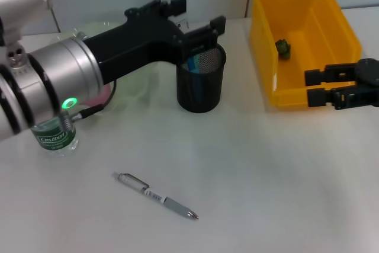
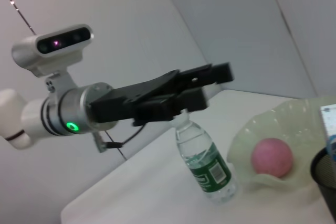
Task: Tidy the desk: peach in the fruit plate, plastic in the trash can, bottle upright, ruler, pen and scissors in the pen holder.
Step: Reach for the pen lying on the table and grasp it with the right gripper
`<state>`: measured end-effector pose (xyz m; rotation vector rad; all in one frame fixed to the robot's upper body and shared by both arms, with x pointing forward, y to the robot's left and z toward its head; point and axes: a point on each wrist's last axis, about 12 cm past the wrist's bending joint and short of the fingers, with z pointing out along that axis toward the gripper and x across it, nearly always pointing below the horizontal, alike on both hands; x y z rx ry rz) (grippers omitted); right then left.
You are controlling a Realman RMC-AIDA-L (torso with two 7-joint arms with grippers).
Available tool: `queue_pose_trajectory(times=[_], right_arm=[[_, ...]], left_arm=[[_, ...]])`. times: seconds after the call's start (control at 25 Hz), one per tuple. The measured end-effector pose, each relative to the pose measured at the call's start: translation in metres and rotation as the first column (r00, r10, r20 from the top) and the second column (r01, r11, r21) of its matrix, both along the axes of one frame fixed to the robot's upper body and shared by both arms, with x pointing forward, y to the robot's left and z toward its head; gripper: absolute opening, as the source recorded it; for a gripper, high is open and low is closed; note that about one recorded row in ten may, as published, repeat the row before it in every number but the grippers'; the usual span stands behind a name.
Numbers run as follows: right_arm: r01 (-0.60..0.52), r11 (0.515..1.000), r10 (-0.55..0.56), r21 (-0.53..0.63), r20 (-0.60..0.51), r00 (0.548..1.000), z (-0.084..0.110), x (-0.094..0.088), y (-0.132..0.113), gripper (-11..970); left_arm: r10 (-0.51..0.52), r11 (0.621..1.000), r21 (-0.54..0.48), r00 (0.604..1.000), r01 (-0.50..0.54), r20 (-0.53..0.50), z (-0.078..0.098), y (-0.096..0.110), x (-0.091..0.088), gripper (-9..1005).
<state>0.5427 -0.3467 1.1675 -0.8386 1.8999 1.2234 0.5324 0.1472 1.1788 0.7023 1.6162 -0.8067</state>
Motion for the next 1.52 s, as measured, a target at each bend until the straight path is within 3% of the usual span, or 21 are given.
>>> queue_pose_trajectory(times=[0.16,0.24,0.28,0.48,0.76,1.0,1.04,1.08,1.12,1.32,1.52], right_arm=[[0.017,1.000,-0.017,-0.012,-0.004,1.000,0.000,-0.003,-0.008,804],[0.027,0.999,-0.027,-0.022,-0.008,1.000,0.000,-0.004,-0.013,804],[0.032,0.999,-0.032,-0.026,-0.012,0.999,0.001,-0.005,-0.015,804],[0.048,0.997,-0.050,-0.059,-0.032,0.998,0.002,-0.007,-0.023,804],[0.000,0.992,-0.014,-0.130,-0.101,0.995,0.000,-0.004,-0.018,804],[-0.033,0.982,0.005,-0.187,-0.146,0.989,-0.002,-0.003,-0.016,804],[-0.038,0.980,0.009,-0.193,-0.149,0.989,-0.002,-0.002,-0.015,804],[-0.041,0.979,0.012,-0.198,-0.149,0.989,-0.003,-0.002,-0.014,804],[-0.044,0.979,0.014,-0.201,-0.145,0.989,-0.003,-0.002,-0.014,804],[-0.057,0.975,0.036,-0.213,-0.101,0.994,-0.002,0.001,-0.012,804],[-0.073,0.972,0.056,-0.225,-0.084,0.995,-0.002,0.002,-0.010,805]], left_arm=[[-0.086,0.993,0.066,0.987,0.096,-0.137,0.006,0.011,-0.009,794],[-0.086,0.993,0.066,0.987,0.096,-0.137,0.006,0.011,-0.009,794],[-0.129,0.983,0.097,0.966,0.154,-0.225,0.010,0.021,-0.019,794],[-0.125,0.982,0.093,0.928,0.167,-0.350,0.015,0.036,-0.028,794],[-0.088,0.982,0.092,0.828,0.166,-0.554,0.008,0.051,-0.032,794],[-0.055,0.987,0.075,0.734,0.144,-0.677,-0.006,0.057,-0.033,794],[-0.055,0.987,0.075,0.734,0.144,-0.677,-0.006,0.057,-0.033,793],[-0.036,0.988,0.081,0.712,0.130,-0.701,-0.011,0.058,-0.031,792],[0.021,0.990,0.107,0.665,0.089,-0.746,-0.020,0.061,-0.027,791],[0.118,0.985,0.168,0.587,0.030,-0.801,-0.033,0.062,-0.018,788],[0.114,0.984,0.170,0.539,0.054,-0.835,-0.042,0.056,-0.010,788]])
